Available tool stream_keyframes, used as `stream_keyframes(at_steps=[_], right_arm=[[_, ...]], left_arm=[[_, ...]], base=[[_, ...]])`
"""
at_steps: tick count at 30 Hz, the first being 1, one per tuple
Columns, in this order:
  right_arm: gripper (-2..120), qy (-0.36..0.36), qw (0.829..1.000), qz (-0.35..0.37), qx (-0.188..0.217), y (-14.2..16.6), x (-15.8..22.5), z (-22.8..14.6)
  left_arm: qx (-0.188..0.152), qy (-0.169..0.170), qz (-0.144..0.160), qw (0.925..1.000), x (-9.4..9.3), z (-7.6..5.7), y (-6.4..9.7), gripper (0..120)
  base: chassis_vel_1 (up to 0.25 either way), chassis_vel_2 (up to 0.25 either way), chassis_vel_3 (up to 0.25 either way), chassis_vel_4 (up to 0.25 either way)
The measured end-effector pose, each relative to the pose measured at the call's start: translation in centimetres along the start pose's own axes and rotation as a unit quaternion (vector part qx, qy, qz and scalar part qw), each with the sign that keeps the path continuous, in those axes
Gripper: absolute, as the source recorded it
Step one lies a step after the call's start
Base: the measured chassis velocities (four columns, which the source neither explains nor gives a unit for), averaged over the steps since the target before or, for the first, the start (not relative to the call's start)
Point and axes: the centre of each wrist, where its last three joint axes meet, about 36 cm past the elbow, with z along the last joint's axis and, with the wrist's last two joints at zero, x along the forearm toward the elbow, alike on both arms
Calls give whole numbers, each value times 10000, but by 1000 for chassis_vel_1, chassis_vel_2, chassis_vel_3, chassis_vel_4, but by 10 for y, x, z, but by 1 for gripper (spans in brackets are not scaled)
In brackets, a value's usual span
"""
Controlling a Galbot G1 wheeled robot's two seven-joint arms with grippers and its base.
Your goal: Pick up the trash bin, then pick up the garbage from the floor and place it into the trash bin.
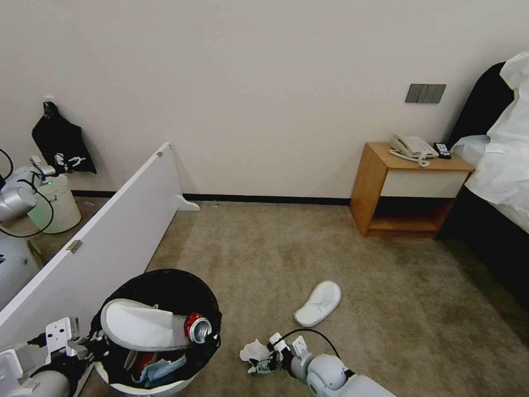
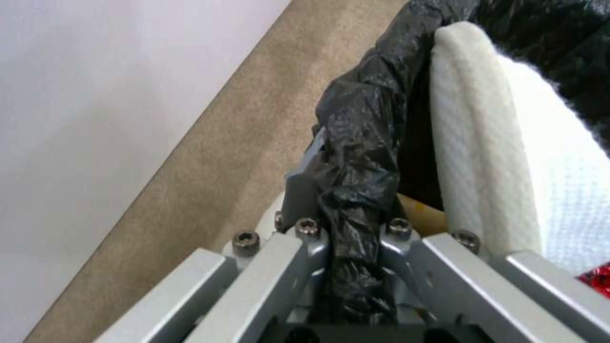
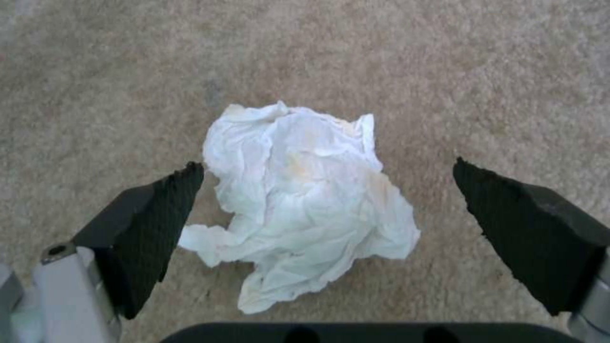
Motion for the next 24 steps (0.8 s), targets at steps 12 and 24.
stream_keyframes(at_steps=[12,24], right_arm=[[69,59,10000,6,-22,-10,-8,5],[20,88,10000,5,-34,-19,-12,7]], left_arm=[[5,3,3,10000,0,0,0,2],[13,7,-1,10000,0,0,0,2]], base=[[0,0,0,0],[0,0,0,0]])
